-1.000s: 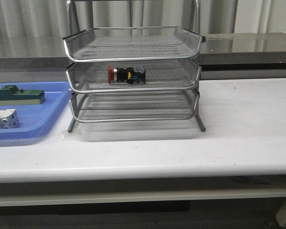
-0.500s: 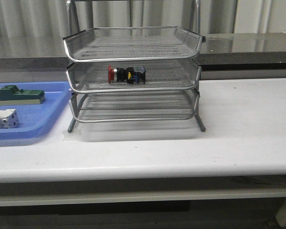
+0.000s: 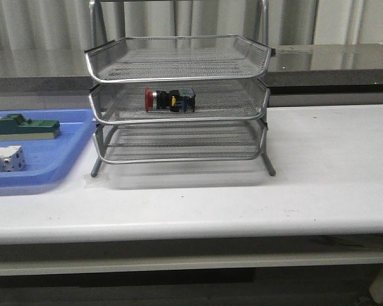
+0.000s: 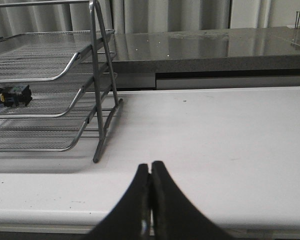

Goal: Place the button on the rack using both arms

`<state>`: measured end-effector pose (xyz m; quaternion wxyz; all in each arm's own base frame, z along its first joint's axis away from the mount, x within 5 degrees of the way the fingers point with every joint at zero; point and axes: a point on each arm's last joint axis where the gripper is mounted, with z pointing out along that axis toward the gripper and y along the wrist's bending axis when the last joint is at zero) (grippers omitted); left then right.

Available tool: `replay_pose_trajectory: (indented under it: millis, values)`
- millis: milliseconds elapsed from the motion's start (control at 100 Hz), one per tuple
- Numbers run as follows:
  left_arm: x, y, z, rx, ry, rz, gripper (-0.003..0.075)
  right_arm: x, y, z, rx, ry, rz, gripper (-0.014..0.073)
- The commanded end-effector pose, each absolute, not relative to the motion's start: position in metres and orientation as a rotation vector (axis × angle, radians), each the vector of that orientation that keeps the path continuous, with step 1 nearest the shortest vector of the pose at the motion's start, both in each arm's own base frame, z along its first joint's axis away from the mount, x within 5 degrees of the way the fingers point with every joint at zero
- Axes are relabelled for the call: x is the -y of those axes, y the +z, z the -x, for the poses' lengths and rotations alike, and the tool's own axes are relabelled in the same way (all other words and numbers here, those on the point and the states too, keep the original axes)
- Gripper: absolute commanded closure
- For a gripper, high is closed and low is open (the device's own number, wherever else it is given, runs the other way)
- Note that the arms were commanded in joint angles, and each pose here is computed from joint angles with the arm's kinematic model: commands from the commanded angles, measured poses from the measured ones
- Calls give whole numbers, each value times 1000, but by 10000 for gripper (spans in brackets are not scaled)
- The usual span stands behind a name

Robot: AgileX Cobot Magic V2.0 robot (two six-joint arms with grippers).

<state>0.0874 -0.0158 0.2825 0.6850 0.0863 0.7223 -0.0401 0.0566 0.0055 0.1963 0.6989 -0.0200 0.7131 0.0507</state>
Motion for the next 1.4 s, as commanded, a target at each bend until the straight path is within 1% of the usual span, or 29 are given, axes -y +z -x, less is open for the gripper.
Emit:
replay_pose_trajectory:
  millis: [0,370,490,700,890,1100,1270,1390]
  values:
    - [13,298,-88,-1528,-66,-156,716,-5,211,-54,-1467,111,46,662]
    - [11,295,-87,-1522,-66,-136,716,-5,211,-54,-1467,111,46,662]
    - [11,283,-83,-1525,-66,-137,716,-5,211,-54,-1467,111,46,662]
    - [9,253,-71,-1526,-54,-137,716,-5,211,-54,-1467,111,46,662]
    - [3,230,-60,-1494,0,-79,716,-5,211,-54,-1467,111,46,662]
    - [0,216,-52,-1431,21,-22,716,-5,211,-54,-1467,111,46,662]
    - [0,206,-55,-1422,22,-22,716,-5,211,-54,-1467,111,46,662]
    - [0,206,-55,-1421,20,-20,716,-5,211,-54,-1467,111,46,662]
